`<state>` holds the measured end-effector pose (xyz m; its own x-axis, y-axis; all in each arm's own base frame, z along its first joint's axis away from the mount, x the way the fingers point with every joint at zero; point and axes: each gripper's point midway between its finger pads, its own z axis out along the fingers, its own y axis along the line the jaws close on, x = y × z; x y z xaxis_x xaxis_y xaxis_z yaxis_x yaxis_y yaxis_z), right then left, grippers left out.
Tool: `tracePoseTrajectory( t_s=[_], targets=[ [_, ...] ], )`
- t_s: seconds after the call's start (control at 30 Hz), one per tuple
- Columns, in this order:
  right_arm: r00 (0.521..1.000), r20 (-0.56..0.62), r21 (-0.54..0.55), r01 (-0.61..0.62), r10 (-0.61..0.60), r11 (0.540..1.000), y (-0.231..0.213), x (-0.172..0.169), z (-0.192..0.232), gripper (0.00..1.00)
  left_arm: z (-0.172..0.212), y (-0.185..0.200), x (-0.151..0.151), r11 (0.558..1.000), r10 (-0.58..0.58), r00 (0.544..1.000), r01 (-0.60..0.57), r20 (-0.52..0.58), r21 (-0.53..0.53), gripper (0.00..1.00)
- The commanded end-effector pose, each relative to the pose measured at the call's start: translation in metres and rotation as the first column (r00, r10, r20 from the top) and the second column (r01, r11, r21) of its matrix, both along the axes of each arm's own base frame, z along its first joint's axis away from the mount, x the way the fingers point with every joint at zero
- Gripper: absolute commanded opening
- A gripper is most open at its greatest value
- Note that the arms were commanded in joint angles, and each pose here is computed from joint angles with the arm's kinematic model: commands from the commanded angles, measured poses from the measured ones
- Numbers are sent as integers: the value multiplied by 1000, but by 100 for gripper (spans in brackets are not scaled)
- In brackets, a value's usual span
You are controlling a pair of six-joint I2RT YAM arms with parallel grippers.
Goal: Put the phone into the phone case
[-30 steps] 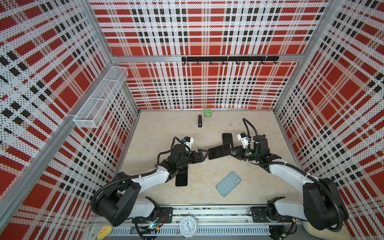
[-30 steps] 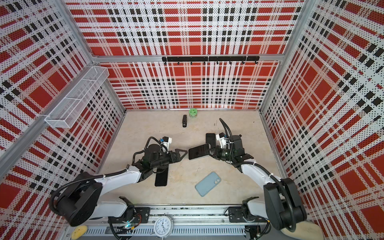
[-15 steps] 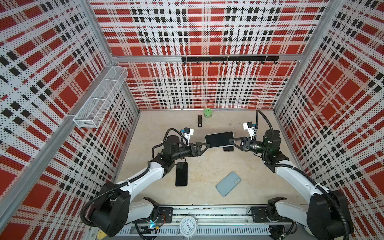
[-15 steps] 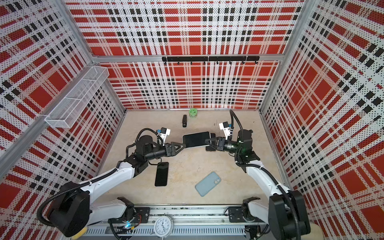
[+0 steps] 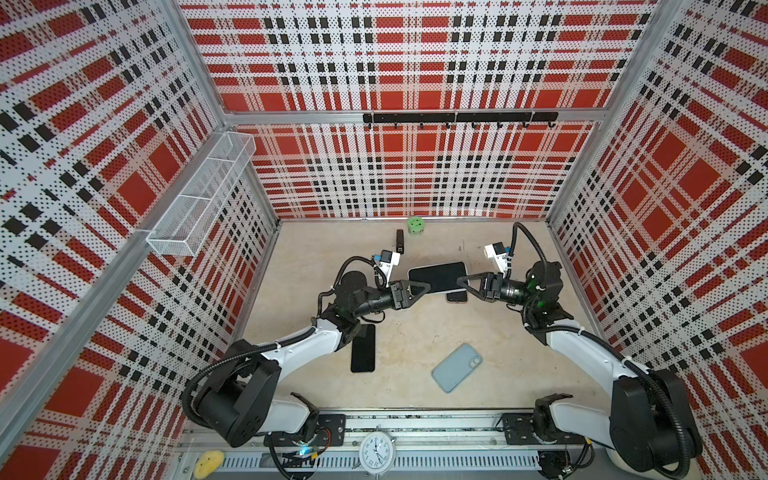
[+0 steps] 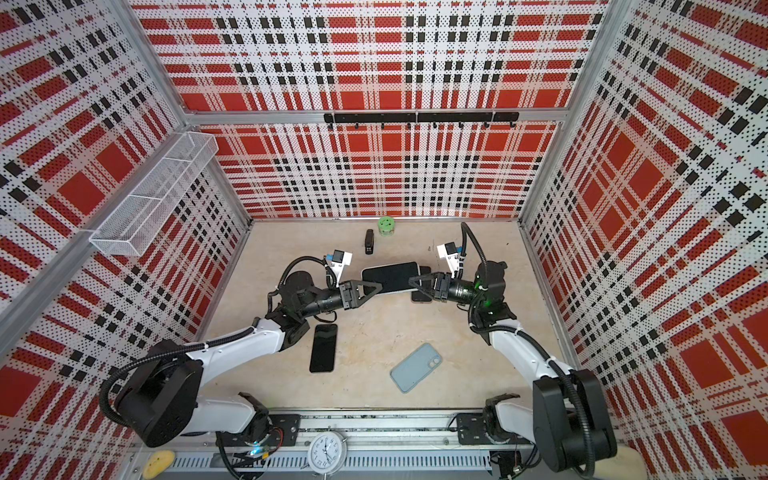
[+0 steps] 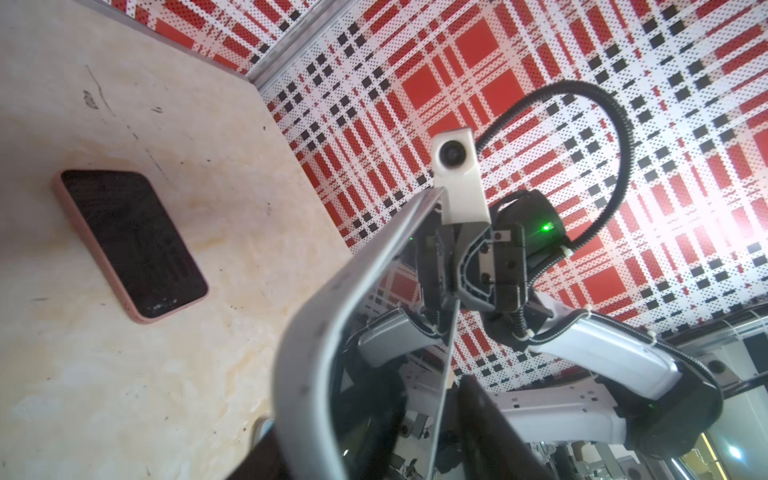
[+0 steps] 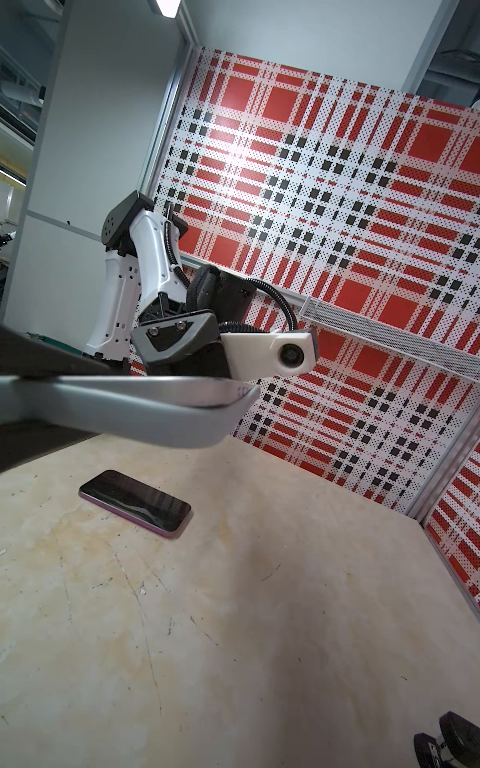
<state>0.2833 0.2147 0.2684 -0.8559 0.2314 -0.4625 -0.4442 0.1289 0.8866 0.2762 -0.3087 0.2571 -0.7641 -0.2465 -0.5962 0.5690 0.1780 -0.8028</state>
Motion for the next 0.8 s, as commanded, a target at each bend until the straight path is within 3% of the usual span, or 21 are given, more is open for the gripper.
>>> tracePoseTrajectory(
  t_s=[0.0,0.23,0.37,0.53,0.77],
  targets=[
    [997,81,29,-17,14,999,1,-1,12,11,31,-2,1,996,21,997,-15,77,-83,49],
    [998,61,41,-14,11,999,1,1,4,17,38,-8,1,992,20,996,-10,82,-123,16],
    [997,72,35,-9,6,999,1,3,3,33,35,-9,0,991,18,997,-9,71,-130,4],
    [991,129,39,37,-42,999,-8,11,19,49,30,-6,-5,992,11,999,-4,53,-129,0],
    [982,172,17,76,-78,997,-12,25,30,48,21,-8,-14,993,-20,999,24,29,-120,0]
  ],
)
